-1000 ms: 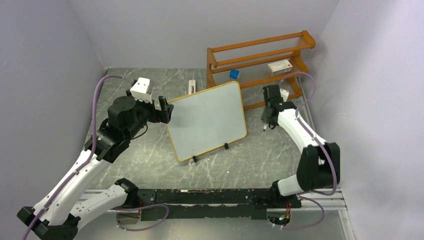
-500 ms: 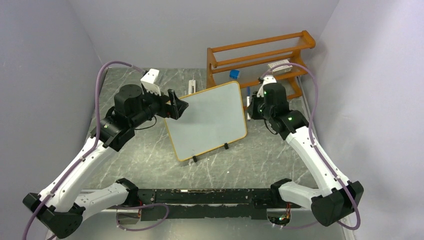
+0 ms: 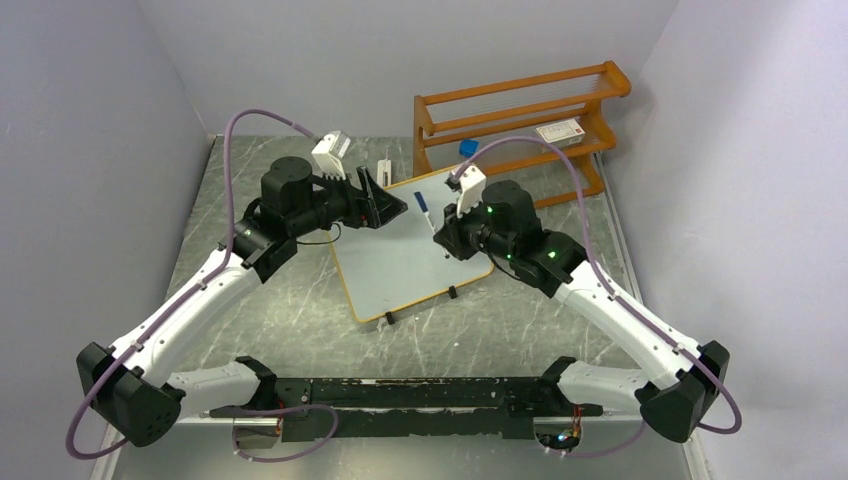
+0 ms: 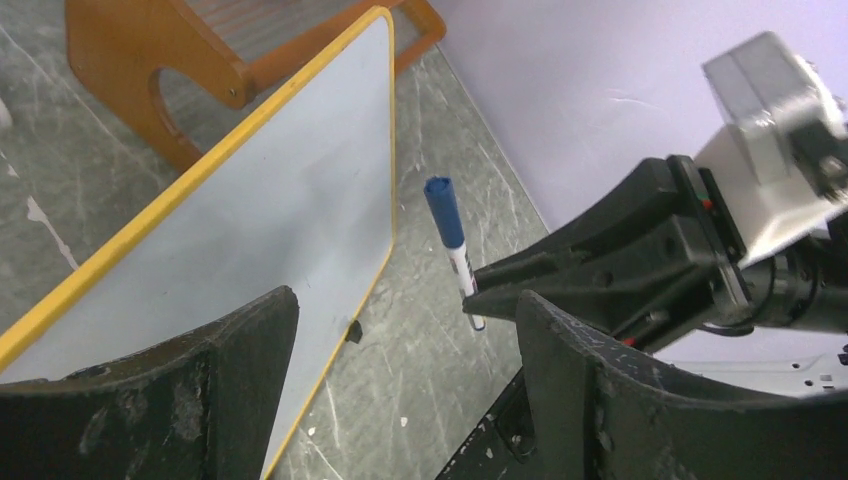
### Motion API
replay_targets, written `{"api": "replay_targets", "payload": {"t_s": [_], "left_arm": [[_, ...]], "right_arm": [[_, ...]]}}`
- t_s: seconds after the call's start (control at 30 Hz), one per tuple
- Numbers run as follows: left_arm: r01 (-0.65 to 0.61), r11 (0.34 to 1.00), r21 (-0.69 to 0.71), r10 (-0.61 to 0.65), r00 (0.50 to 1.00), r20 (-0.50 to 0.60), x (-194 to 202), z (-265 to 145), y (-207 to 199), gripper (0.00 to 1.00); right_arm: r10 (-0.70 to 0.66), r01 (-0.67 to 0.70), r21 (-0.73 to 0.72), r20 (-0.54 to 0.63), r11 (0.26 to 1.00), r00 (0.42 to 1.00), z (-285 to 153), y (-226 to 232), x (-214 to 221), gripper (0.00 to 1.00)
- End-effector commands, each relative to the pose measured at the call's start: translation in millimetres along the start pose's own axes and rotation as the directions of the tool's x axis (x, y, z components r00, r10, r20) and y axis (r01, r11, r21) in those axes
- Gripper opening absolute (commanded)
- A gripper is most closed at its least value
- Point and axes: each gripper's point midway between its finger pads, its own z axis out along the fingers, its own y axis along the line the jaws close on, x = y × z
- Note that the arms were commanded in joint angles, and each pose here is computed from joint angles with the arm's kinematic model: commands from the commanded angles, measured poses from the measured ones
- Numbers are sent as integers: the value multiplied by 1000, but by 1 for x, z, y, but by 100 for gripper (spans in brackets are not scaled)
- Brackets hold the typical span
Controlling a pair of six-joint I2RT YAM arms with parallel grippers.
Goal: Write a sentence on the whiteboard
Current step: Open the whiteboard marker at the center of the board.
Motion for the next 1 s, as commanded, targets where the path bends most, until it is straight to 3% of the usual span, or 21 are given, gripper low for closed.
{"api": "replay_targets", "payload": {"t_s": [0.0, 0.23, 0.43, 0.63, 0.97], "left_arm": [[66, 996, 53, -67, 998, 19, -6, 4, -9, 82], [96, 995, 15, -96, 995, 2, -1, 7, -2, 75], [123, 989, -83, -128, 990, -57, 20, 10, 20, 70], [119, 984, -136, -125, 992, -33, 22, 3, 30, 66], [151, 985, -79, -154, 987, -36, 21, 9, 21, 32]], "right_arm": [[-103, 105, -27, 43, 994, 994, 9, 17, -11, 0], [-212, 212, 6, 21, 977, 977, 25, 36, -7, 0], [-247, 246, 39, 31, 969, 969, 29, 41, -11, 0], [-263, 260, 51, 54, 964, 963, 30, 45, -14, 0], [-273, 272, 30, 87, 962, 958, 31, 54, -15, 0]]}}
